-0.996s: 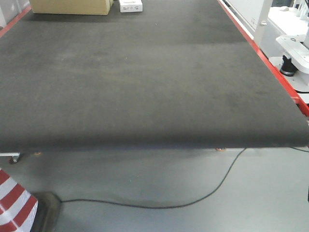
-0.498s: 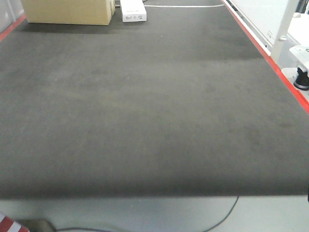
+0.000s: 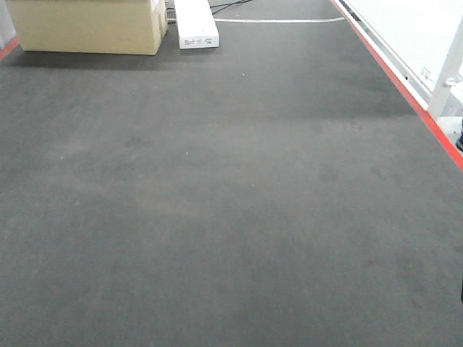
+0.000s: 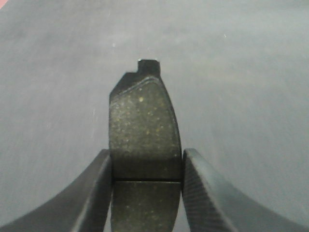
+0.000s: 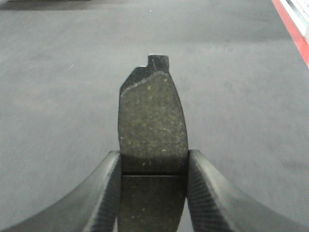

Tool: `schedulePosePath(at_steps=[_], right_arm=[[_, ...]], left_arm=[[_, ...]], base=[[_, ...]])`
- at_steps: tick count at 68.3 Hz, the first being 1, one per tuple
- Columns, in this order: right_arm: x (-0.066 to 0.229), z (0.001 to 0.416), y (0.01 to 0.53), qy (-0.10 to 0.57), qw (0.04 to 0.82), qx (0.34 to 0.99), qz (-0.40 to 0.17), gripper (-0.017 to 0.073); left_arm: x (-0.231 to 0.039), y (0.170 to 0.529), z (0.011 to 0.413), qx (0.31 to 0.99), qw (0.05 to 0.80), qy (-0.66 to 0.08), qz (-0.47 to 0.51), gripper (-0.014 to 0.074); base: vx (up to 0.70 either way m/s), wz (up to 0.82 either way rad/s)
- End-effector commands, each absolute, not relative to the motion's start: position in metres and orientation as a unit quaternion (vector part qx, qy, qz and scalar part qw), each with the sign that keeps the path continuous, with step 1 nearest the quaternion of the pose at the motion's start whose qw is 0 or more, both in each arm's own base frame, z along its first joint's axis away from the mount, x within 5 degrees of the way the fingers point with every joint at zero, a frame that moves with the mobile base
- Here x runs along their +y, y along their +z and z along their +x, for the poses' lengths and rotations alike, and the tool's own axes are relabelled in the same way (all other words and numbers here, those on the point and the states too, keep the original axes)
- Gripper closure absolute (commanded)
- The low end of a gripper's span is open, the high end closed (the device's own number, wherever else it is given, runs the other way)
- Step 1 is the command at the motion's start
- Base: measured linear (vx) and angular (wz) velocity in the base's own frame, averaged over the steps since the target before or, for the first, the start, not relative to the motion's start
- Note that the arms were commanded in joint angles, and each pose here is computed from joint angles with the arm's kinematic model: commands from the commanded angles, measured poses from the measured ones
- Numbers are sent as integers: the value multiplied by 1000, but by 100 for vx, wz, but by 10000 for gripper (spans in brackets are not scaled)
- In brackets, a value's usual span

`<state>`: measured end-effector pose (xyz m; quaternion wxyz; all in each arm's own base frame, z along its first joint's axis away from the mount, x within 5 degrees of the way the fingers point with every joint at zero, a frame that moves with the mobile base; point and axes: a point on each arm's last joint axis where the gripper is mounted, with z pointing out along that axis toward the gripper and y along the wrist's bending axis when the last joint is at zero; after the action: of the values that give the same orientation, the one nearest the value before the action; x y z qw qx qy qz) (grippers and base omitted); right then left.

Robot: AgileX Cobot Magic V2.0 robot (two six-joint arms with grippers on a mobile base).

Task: Move and align brake pads A on conveyor
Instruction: 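Drive up to the black belt conveyor holding both pads above it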

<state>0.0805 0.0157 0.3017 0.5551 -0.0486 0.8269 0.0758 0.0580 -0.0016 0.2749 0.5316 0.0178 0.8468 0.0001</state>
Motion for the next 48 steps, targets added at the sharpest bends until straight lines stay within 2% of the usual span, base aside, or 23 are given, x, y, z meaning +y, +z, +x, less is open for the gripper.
schedulePosePath(at_steps=[1,24,48], right_arm=[[16,83,319,78,603,792,-51,564],[16,83,319,78,603,792,-51,564],[16,83,319,78,603,792,-51,564]], left_arm=[[-2,291,61,816,577,-4,16,599],[-2,291,61,816,577,-4,16,599],[-2,291,61,816,577,-4,16,599]], base=[[26,1],[21,2],[8,1]])
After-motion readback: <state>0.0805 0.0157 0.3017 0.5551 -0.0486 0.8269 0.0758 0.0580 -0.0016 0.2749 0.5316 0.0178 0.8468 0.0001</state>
